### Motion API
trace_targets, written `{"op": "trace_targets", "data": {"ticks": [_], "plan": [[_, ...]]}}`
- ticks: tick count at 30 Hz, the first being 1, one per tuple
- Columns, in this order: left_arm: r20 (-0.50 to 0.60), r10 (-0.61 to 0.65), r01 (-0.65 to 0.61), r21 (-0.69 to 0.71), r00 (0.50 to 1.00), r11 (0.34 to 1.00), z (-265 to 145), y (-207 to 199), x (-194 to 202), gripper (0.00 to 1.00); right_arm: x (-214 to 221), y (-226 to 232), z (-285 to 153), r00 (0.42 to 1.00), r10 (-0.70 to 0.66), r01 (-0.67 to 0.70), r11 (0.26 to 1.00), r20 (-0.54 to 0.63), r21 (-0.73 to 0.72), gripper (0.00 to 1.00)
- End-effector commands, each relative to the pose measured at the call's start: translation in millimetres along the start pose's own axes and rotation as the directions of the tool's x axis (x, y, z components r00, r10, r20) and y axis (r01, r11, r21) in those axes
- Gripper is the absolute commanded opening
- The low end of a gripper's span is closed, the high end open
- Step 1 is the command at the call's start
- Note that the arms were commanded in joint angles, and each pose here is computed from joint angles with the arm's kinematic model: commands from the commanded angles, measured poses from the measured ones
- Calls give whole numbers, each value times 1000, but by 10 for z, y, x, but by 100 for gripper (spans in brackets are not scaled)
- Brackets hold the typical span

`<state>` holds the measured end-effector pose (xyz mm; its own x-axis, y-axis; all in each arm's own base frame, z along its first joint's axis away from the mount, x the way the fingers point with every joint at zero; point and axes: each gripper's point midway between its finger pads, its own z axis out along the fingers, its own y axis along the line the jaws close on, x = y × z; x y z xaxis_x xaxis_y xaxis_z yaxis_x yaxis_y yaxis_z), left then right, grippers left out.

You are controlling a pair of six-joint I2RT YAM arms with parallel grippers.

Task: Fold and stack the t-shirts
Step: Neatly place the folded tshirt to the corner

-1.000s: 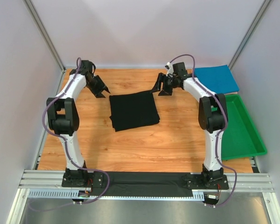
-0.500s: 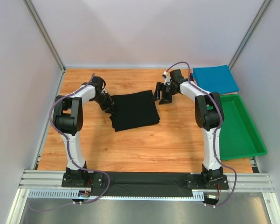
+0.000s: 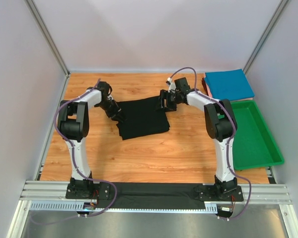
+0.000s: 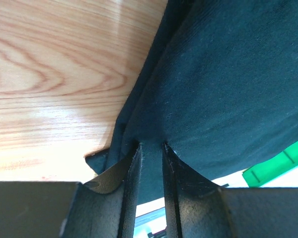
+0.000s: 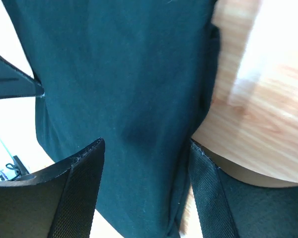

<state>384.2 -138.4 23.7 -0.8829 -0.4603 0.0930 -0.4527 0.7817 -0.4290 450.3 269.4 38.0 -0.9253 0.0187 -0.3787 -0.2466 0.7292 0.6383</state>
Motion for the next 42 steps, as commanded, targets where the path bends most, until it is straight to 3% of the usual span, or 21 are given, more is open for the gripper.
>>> {"op": "trace_targets", "data": {"ticks": [1, 12, 21, 24, 25, 26, 27, 30, 35, 38, 42], "plan": [[-17, -8, 6, -110, 1000, 994, 105, 262, 8, 32, 350, -249, 107, 997, 47, -42, 996, -66, 75, 68], [-14, -7, 6, -130, 1000, 991, 130, 270, 22, 32, 580, -224, 109, 991, 77, -76, 997, -107, 15, 67], [21, -20, 23, -150, 1000, 988, 114, 286, 28, 32, 753, -195, 172, 986, 97, -98, 995, -138, -1, 57], [13, -31, 32, -150, 999, 988, 123, 293, 53, 31, 721, -155, 104, 987, 88, -86, 996, -131, 16, 39], [17, -30, 32, -143, 999, 989, 124, 283, 49, 31, 679, -213, 75, 990, 78, -72, 996, -115, 50, 24], [20, -30, 33, -138, 999, 990, 109, 269, 48, 31, 624, -199, 52, 992, 60, -54, 996, -106, 66, 17], [24, -29, 32, -124, 999, 992, 84, 230, 43, 30, 645, -230, -9, 990, 66, -54, 993, -120, 106, 2], [53, 5, 1, -113, 999, 994, -162, 93, 34, 30, 574, -265, -195, 988, 28, -1, 985, -151, 173, 0], [231, 92, -80, -64, 969, 995, -908, -195, -6, 34, 293, -558, -582, 990, 2, 52, 923, -139, 382, 0], [262, 123, -113, -54, 957, 992, -1081, -200, 83, 34, 136, -740, -865, 983, -25, 120, 839, -183, 531, 0], [225, 139, -130, -54, 964, 990, -985, -28, 288, 34, -401, -991, -1288, 976, -123, 215, 673, -179, 708, 0]]}}
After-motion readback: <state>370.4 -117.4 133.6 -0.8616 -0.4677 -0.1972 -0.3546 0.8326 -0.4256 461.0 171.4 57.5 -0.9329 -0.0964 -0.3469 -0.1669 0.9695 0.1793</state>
